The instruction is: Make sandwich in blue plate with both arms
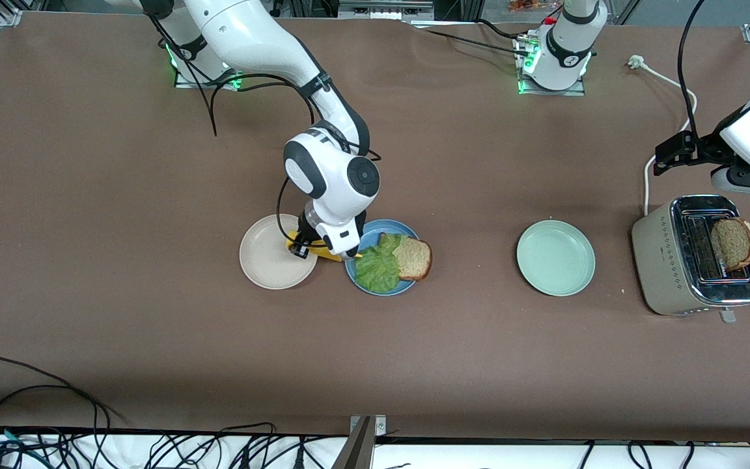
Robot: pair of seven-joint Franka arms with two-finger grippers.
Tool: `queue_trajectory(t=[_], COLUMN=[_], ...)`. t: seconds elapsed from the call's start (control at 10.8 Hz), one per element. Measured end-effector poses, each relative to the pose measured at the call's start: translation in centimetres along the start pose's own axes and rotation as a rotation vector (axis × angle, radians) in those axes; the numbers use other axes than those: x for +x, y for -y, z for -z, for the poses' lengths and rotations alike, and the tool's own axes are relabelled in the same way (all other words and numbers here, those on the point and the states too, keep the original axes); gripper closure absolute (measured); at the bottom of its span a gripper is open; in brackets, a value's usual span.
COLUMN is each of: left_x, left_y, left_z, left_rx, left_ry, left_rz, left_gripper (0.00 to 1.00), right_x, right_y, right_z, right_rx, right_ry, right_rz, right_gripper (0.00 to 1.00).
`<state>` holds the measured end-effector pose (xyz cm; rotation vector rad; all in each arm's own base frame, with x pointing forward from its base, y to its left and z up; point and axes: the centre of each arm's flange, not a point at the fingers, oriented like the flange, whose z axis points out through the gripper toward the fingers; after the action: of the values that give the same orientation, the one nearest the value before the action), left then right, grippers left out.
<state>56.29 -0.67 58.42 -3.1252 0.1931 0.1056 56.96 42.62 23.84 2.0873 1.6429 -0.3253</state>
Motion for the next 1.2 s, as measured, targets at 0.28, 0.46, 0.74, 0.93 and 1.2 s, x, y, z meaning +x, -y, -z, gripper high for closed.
queue_trajectory(t=[0.28,0.46,0.74,0.93,1.2], left_x=[0.0,0.0,0.0,0.0,0.0], left_y=[0.0,0.0,0.0,0.0,0.1], left_z=[0.0,0.0,0.0,0.0,0.0], left_rx=[0.0,0.0,0.0,0.0,0.0], left_ry=[0.0,0.0,0.0,0.0,0.0], left_rz=[0.0,0.0,0.001,0.001,0.001], left_gripper=[0.0,0.0,0.0,0.0,0.0], right_x=[-1.3,-3.3,-8.5,-11.9,-16.8], right_y=[-1.7,-4.3,-9.3,-12.1,-15.2], right_z=[-0.2,-0.6,-1.4,-3.0,-7.3], right_rx=[0.041,0.191,0.448,0.545,0.623], right_ry=[-0.037,-0.161,-0.416,-0.566,-0.782], right_rz=[-0.041,-0.091,-0.106,-0.07,0.041], right_gripper=[0.65,0.65,0.65,0.65,0.65])
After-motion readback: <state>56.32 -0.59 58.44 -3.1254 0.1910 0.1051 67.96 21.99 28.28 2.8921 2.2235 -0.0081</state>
